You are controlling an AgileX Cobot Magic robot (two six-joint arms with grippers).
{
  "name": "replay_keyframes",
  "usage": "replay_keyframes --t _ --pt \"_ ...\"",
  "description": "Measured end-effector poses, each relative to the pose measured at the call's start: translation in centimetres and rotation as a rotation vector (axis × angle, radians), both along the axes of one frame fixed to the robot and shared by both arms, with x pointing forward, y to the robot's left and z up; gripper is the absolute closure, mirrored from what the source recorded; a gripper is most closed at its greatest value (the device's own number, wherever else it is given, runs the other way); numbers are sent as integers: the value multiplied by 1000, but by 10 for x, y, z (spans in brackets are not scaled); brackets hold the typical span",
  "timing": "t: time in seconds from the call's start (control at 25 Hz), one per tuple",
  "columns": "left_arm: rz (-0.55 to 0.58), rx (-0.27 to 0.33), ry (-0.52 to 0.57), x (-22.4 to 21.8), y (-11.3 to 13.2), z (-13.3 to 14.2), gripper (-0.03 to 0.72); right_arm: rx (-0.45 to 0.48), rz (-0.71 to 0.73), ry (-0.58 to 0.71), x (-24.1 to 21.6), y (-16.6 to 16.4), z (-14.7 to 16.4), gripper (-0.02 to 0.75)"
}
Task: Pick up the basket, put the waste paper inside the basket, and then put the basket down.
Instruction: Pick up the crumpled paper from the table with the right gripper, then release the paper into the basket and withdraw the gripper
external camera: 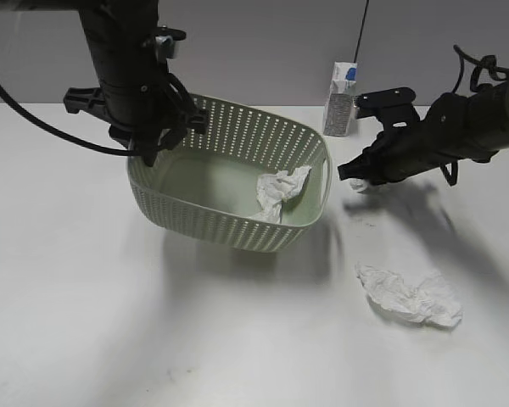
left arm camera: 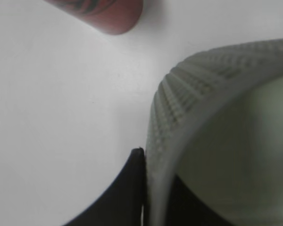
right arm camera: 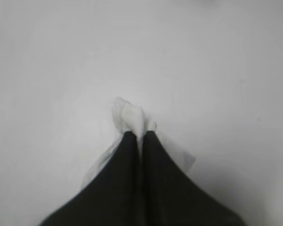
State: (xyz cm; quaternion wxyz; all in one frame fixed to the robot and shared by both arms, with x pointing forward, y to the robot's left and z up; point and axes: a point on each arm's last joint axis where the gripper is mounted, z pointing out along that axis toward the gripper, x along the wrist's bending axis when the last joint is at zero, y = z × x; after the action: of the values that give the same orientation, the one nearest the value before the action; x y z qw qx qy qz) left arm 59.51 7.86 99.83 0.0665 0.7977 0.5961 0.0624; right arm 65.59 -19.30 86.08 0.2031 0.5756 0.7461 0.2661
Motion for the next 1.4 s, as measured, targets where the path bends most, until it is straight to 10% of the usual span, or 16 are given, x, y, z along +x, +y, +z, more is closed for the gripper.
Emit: replay_keyframes --t 0.4,0.76,1.4 --pt "0 -1 -2 0 0 0 688 40 77 -163 -18 0 125 743" --pt "0 -2 -3 0 0 0 688 279 86 -232 -71 12 227 744" --pt "0 0 2 0 0 0 688 194 493 -11 -124 133 178 709"
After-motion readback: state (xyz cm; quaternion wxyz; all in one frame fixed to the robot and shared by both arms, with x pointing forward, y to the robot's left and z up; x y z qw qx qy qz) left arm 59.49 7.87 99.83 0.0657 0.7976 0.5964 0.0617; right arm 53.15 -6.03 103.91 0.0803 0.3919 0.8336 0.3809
